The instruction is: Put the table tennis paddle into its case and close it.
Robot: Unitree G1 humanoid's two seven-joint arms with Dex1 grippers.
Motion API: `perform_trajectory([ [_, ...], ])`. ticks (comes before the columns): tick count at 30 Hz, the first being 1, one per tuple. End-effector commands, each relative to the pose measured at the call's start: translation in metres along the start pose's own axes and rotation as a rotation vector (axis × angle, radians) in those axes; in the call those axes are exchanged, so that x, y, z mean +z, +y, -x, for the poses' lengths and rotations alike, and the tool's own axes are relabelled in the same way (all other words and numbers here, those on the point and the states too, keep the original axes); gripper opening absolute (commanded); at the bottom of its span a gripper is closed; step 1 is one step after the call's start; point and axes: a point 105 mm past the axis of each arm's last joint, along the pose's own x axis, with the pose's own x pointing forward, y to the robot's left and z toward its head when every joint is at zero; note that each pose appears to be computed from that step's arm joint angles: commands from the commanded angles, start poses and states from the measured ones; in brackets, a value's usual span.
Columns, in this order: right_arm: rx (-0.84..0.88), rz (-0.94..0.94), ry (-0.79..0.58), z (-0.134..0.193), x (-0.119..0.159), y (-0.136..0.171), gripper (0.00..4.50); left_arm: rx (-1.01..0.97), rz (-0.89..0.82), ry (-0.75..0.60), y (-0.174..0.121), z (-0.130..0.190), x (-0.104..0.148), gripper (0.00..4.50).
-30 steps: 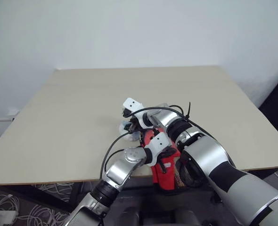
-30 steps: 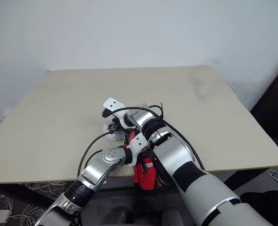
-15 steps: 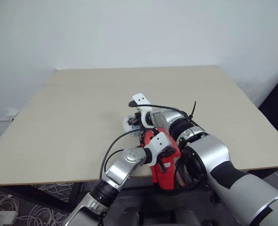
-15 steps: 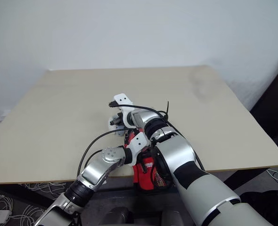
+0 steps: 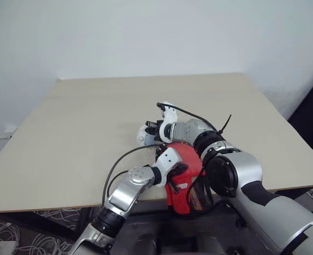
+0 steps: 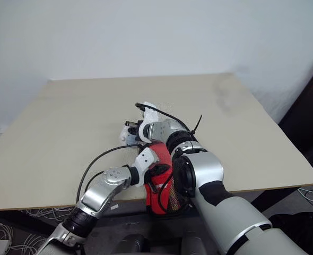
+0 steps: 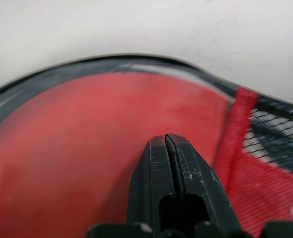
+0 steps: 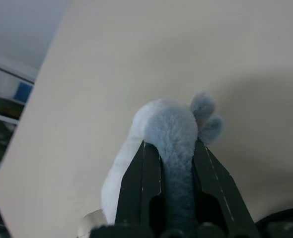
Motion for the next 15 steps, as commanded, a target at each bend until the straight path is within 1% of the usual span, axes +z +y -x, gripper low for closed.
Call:
perform_trajectory([
  [1,0.049,0.043,-0.083,0.006,0.029,0.021,0.14,0.043,0.006,0.022,0.009,0.007,-0.005,0.0],
  [7,0.075,0.049,-0.024,0.002,0.014,0.023,0.14,0.054,0.007,0.023,0.011,0.008,-0.006,0.0],
  [10,0.09,0.044,-0.006,0.003,0.011,0.021,0.14,0.055,0.006,0.02,0.011,0.009,-0.006,0.0],
  [15,0.076,0.02,-0.065,0.008,0.023,0.011,0.14,0.07,0.008,0.011,0.016,0.011,-0.005,0.0],
])
